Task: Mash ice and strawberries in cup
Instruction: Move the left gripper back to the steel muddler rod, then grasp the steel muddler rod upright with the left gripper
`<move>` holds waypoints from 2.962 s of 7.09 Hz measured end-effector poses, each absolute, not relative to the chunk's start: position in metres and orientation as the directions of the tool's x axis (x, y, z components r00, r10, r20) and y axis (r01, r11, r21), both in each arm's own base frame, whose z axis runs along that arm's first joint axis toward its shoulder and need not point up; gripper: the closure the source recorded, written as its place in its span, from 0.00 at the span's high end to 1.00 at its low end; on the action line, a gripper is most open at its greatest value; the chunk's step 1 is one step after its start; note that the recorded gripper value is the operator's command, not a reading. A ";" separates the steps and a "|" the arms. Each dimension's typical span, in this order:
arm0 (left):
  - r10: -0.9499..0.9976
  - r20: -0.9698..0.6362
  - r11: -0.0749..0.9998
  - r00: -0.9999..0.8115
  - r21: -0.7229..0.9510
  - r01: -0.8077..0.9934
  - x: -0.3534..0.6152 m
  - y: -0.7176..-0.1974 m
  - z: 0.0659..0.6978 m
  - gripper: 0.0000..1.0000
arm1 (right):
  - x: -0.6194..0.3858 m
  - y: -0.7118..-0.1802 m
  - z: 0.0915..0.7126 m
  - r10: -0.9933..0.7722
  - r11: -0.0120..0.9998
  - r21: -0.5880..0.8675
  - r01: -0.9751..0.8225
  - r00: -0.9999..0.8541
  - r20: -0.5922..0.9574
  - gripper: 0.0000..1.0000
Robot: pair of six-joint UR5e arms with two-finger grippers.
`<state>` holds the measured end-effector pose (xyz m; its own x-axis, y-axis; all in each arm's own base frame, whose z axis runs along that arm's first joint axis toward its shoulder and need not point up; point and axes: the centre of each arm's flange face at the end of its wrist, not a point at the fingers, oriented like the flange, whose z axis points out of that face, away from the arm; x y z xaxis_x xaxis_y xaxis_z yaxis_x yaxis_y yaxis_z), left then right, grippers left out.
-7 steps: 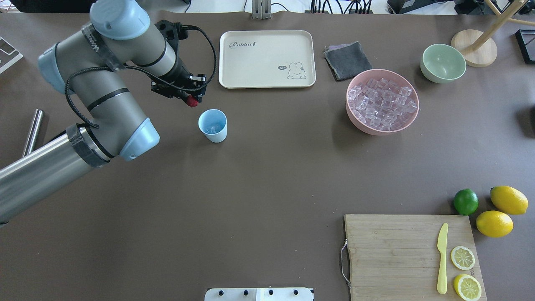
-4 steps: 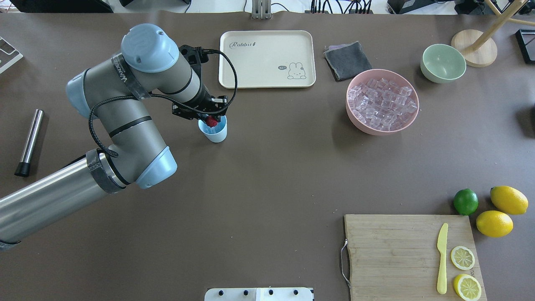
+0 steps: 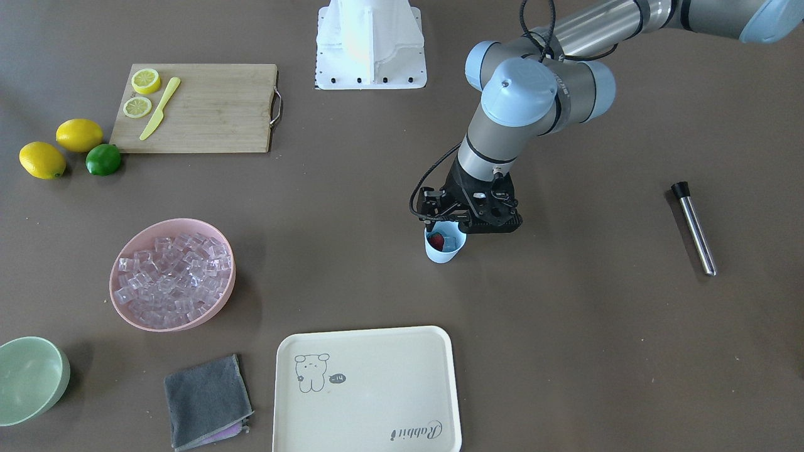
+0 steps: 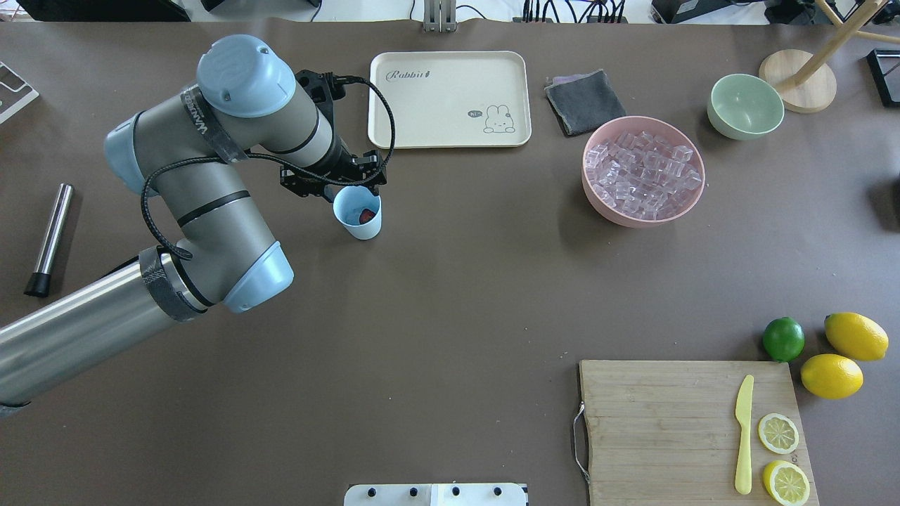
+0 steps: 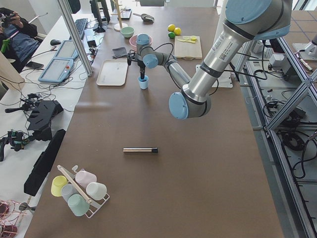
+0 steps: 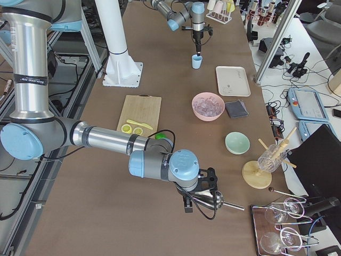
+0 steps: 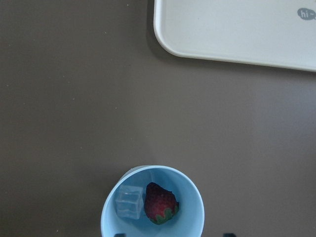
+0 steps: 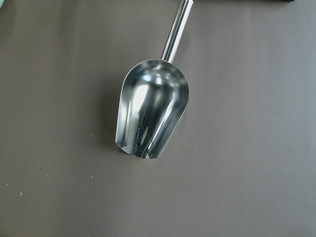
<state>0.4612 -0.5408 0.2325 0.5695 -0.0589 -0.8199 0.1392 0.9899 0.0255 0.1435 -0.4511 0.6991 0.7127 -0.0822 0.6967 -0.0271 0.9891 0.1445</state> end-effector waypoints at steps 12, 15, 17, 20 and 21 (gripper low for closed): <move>-0.018 -0.701 0.996 0.713 0.051 0.076 0.189 -0.567 0.644 0.46 | 0.144 -0.489 0.644 -0.102 0.987 0.163 -0.015 0.721 0.686 1.00; -0.005 -0.705 0.996 0.709 0.063 0.070 0.190 -0.555 0.655 0.40 | 0.143 -0.486 0.649 -0.097 0.988 0.155 -0.014 0.721 0.686 1.00; 0.002 -0.705 0.995 0.709 0.069 0.066 0.193 -0.553 0.654 0.40 | 0.143 -0.484 0.649 -0.096 0.988 0.154 -0.016 0.721 0.686 1.00; 0.019 -0.709 0.994 0.705 0.087 0.060 0.195 -0.551 0.655 0.06 | 0.144 -0.484 0.649 -0.095 0.988 0.155 -0.017 0.721 0.687 1.00; 0.033 -0.713 0.993 0.700 0.100 0.055 0.197 -0.549 0.653 0.00 | 0.144 -0.484 0.648 -0.096 0.988 0.156 -0.017 0.721 0.686 1.00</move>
<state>0.1966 -0.5493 0.6525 0.7000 0.0328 -0.7134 0.0552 0.9935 0.0999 0.1442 -0.4843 0.6484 0.7209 -0.0959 0.6864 -0.0170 0.9876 0.1558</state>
